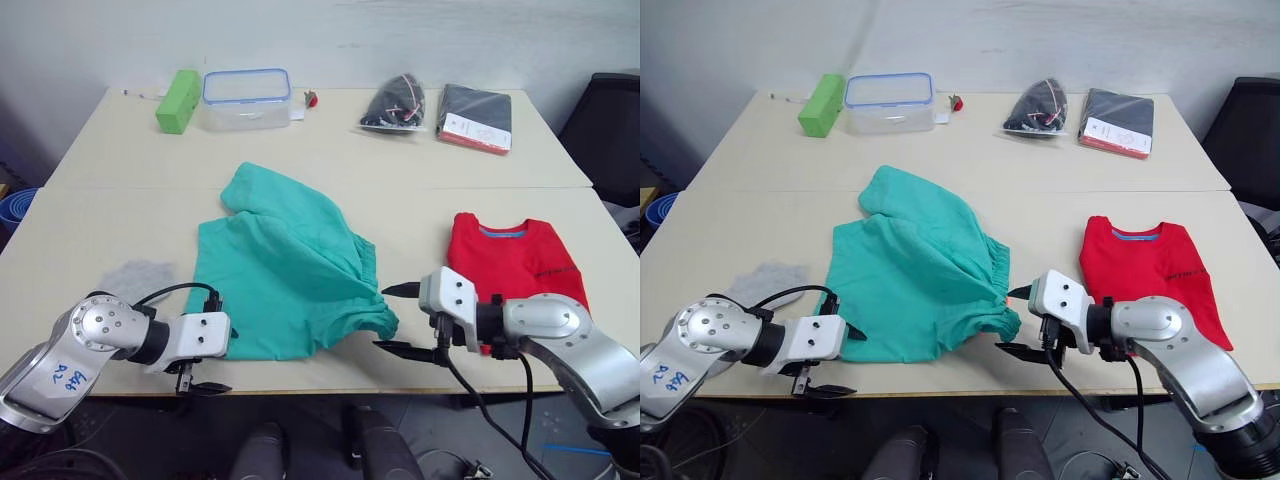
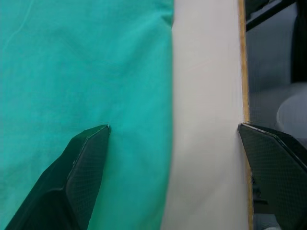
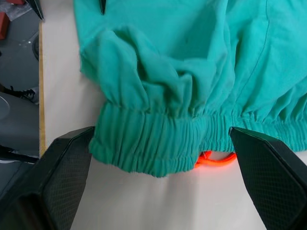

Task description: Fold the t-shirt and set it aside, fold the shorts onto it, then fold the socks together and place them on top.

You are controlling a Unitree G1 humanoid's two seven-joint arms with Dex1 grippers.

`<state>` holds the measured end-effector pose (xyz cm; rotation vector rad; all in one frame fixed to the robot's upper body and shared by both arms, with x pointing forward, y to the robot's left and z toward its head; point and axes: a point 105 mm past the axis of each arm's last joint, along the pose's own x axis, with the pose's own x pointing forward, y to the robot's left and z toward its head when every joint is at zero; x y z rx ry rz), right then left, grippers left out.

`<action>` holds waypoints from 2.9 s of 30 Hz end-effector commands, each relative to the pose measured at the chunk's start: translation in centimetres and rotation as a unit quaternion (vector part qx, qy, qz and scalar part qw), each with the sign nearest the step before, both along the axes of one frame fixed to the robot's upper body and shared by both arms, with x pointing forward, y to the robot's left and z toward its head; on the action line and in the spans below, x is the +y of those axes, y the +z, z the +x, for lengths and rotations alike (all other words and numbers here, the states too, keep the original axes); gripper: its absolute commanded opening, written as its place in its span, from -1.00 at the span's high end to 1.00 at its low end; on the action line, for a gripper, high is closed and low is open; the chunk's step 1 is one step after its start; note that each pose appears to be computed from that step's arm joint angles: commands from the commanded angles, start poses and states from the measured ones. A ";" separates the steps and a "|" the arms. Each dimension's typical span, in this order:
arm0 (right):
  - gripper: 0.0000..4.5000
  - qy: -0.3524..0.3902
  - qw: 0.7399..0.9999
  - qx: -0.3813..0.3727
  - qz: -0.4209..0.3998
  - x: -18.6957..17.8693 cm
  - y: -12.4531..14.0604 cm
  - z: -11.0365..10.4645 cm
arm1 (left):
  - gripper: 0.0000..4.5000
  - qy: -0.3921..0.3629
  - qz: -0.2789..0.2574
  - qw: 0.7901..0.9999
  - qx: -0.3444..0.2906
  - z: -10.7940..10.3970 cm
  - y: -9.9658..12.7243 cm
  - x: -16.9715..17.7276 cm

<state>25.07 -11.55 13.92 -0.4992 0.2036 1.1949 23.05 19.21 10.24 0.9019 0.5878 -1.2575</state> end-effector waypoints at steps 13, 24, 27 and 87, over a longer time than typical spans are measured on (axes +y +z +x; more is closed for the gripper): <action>1.00 0.008 0.999 -0.036 -0.001 -0.3 0.6 0.6 | 0.84 0.037 0.061 0.996 -0.045 1.8 -1.4 3.6; 1.00 0.086 0.994 -0.050 -0.045 -1.5 1.4 -0.4 | 0.98 0.024 0.045 0.998 0.034 -0.4 0.9 4.3; 1.00 0.154 0.984 -0.040 -0.085 -3.0 2.3 -1.6 | 0.98 0.009 0.051 0.991 0.126 -3.6 2.1 5.1; 1.00 0.019 0.992 0.051 0.110 -0.9 7.4 4.2 | -0.37 0.007 -0.061 0.998 -0.028 -0.3 -0.6 -0.2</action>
